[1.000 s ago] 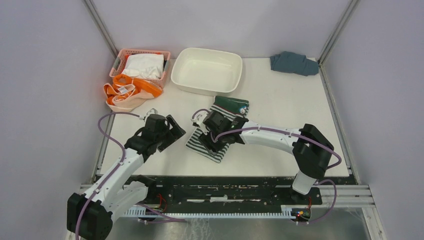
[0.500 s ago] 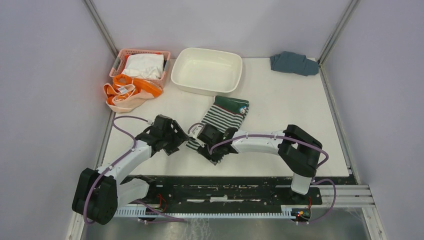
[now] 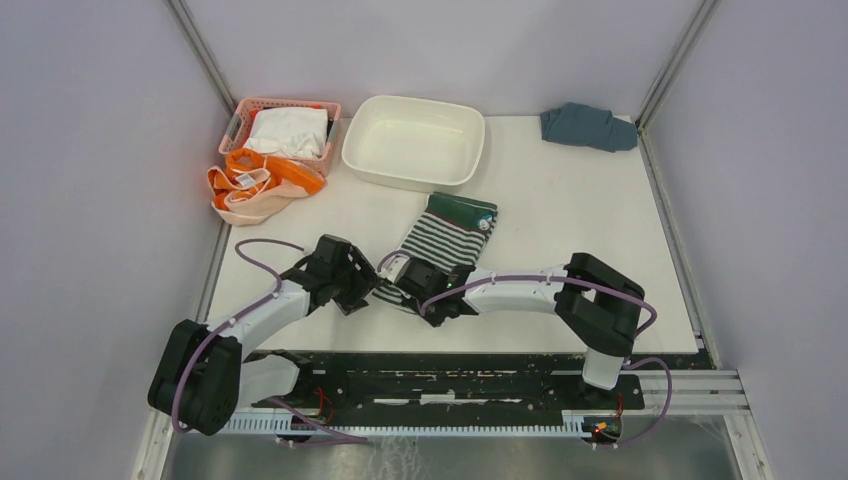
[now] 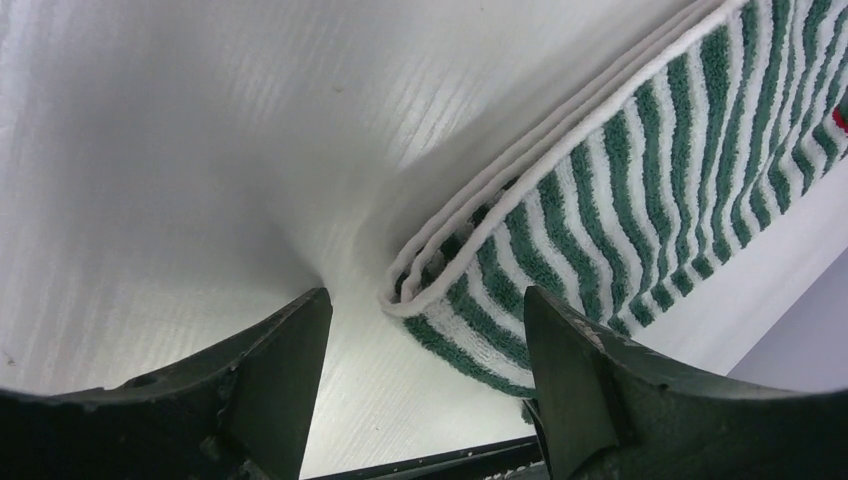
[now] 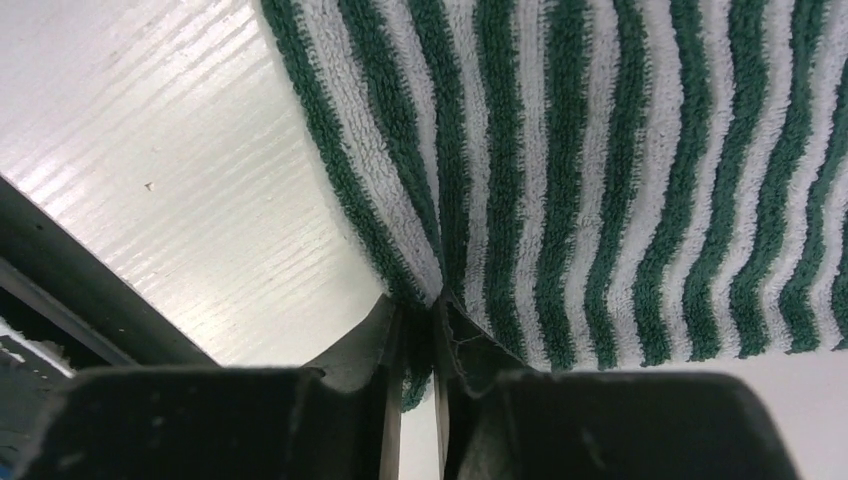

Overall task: Roll the towels
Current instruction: Roll the towel at the center of the board.

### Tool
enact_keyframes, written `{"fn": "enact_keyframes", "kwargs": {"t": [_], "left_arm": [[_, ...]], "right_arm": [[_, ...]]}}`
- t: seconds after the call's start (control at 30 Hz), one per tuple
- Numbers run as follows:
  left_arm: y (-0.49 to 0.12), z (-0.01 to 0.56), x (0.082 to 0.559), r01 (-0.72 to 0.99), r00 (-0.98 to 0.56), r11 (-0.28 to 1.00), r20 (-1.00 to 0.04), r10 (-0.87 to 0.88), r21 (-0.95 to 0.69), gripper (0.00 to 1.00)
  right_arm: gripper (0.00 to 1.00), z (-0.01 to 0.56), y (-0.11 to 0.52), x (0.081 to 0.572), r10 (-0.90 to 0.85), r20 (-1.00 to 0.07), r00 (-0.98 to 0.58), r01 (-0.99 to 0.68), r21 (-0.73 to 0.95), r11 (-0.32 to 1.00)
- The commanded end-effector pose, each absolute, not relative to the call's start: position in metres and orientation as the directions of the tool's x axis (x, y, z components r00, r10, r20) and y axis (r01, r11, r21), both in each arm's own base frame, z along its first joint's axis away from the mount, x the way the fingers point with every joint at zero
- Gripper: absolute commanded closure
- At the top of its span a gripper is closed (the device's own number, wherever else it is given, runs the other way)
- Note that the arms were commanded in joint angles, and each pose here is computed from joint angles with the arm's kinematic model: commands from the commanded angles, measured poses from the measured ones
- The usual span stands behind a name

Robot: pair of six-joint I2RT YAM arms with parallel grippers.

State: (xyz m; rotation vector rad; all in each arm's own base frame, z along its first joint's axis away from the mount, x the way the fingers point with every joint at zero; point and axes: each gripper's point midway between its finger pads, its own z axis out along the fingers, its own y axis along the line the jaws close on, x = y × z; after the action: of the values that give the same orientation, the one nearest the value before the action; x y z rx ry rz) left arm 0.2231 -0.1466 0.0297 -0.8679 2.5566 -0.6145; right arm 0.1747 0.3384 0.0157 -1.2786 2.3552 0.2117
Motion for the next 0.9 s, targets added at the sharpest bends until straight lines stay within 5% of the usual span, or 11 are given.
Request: {"fn": "enact_keyframes", "kwargs": {"t": [0.0, 0.23, 0.53, 0.7, 0.87], "left_arm": [[-0.155, 0.032, 0.226, -0.503, -0.714, 0.677, -0.183, -0.676, -0.536, 0.22], [-0.159, 0.028, 0.221, -0.518, -0.705, 0.67, -0.177, -0.686, -0.532, 0.28], [-0.158, 0.022, 0.225, -0.529, -0.696, 0.681, -0.199, -0.69, -0.506, 0.56], [-0.16, 0.027, 0.231, -0.517, -0.702, 0.689, -0.209, -0.681, -0.507, 0.81], [-0.16, 0.03, 0.229, -0.518, -0.705, 0.69, -0.205, -0.679, -0.506, 0.9]], "right_arm": [[0.84, 0.018, 0.346, 0.161, -0.706, -0.482, -0.519, -0.817, 0.035, 0.576], [0.85, 0.024, 0.35, 0.16, -0.639, -0.511, -0.575, -0.786, 0.127, 0.606], [0.82, 0.027, 0.348, 0.157, -0.607, -0.534, -0.588, -0.777, 0.163, 0.609], [0.66, 0.034, 0.346, 0.16, -0.617, -0.571, -0.541, -0.798, 0.116, 0.592], [0.5, 0.054, 0.356, 0.165, -0.625, -0.634, -0.456, -0.83, 0.05, 0.555]]}}
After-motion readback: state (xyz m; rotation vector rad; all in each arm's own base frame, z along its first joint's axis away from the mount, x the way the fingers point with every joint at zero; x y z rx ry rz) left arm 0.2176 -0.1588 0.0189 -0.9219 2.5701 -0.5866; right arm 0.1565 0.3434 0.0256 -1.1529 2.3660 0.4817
